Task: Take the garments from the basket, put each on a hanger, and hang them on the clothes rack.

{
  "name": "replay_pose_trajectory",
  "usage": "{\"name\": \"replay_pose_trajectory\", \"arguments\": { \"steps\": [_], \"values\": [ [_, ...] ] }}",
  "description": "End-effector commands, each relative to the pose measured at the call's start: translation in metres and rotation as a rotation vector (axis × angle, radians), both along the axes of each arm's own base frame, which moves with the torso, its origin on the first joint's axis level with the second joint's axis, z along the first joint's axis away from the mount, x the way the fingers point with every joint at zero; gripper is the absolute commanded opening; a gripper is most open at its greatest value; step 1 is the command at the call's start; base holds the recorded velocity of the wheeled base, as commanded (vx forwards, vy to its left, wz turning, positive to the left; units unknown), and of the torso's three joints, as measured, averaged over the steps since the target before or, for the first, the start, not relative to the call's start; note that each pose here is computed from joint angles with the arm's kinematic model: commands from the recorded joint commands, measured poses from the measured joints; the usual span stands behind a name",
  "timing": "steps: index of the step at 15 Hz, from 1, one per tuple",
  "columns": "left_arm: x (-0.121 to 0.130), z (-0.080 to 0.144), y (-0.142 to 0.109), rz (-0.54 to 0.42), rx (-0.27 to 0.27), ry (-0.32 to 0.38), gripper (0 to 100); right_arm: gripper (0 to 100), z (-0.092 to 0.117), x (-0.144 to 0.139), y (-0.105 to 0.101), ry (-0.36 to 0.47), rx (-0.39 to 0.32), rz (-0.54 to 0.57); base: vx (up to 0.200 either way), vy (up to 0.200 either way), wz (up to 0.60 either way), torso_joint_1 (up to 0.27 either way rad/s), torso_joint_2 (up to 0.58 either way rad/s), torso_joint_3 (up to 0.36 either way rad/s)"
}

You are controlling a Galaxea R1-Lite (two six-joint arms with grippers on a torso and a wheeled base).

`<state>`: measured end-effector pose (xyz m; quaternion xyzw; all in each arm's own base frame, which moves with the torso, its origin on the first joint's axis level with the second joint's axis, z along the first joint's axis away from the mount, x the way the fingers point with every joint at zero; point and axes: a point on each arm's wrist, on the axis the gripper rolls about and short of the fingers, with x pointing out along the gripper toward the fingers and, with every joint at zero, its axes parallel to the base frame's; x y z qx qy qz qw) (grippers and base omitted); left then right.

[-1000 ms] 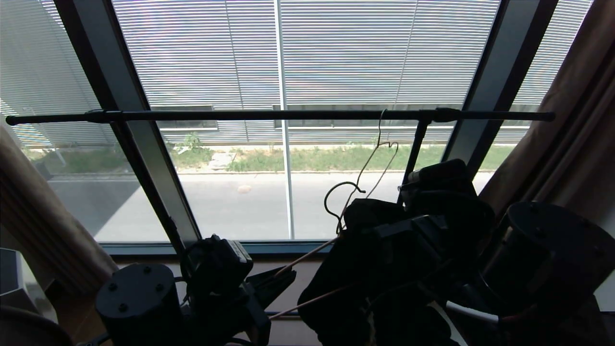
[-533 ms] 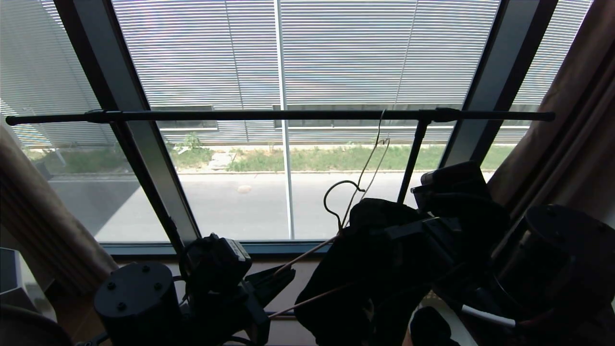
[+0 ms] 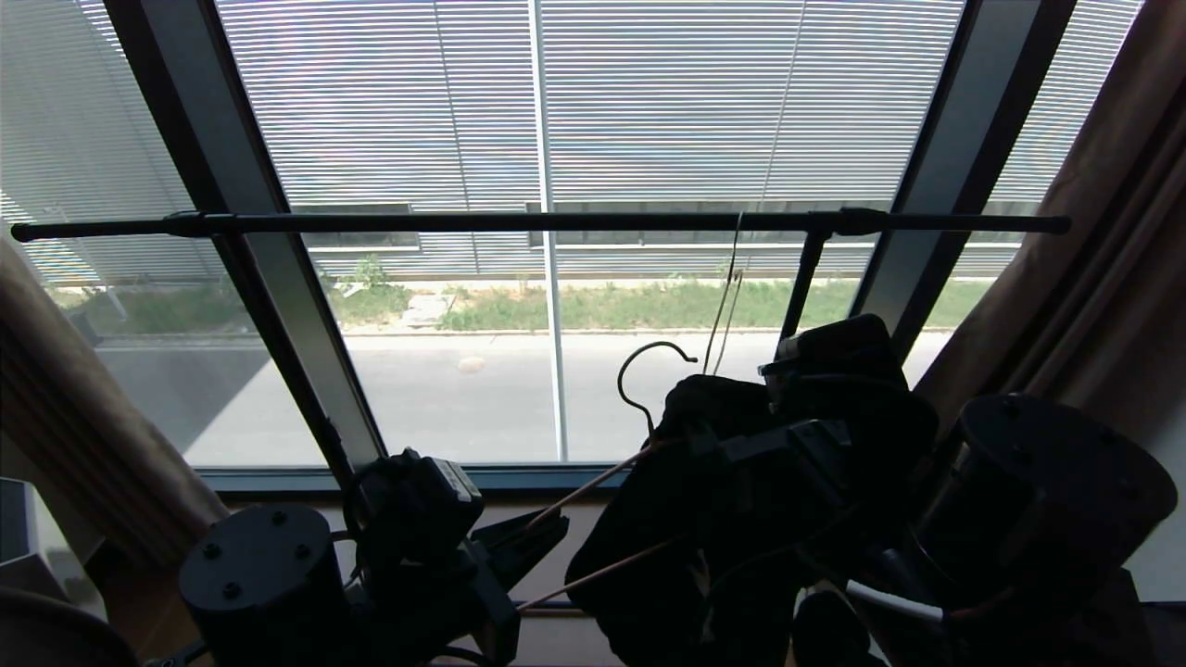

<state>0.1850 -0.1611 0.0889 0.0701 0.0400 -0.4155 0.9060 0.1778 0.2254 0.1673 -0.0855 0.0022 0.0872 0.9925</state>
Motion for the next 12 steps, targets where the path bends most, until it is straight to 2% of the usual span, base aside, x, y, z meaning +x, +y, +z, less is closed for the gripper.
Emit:
{"name": "replay_pose_trajectory", "arguments": {
  "steps": [1, 12],
  "values": [
    [0.001, 0.0, -0.001, 0.003, -0.001, -0.002, 0, 100, -0.002, -0.005, 0.005, 0.003, -0.005, 0.024, 0.0, 0.0, 0.0, 0.0, 0.0, 0.0],
    [0.02, 0.009, 0.005, 0.068, -0.05, -0.032, 0, 100, -0.009, -0.015, -0.006, 0.025, -0.035, 0.039, 0.0, 0.0, 0.0, 0.0, 0.0, 0.0]
  ]
}}
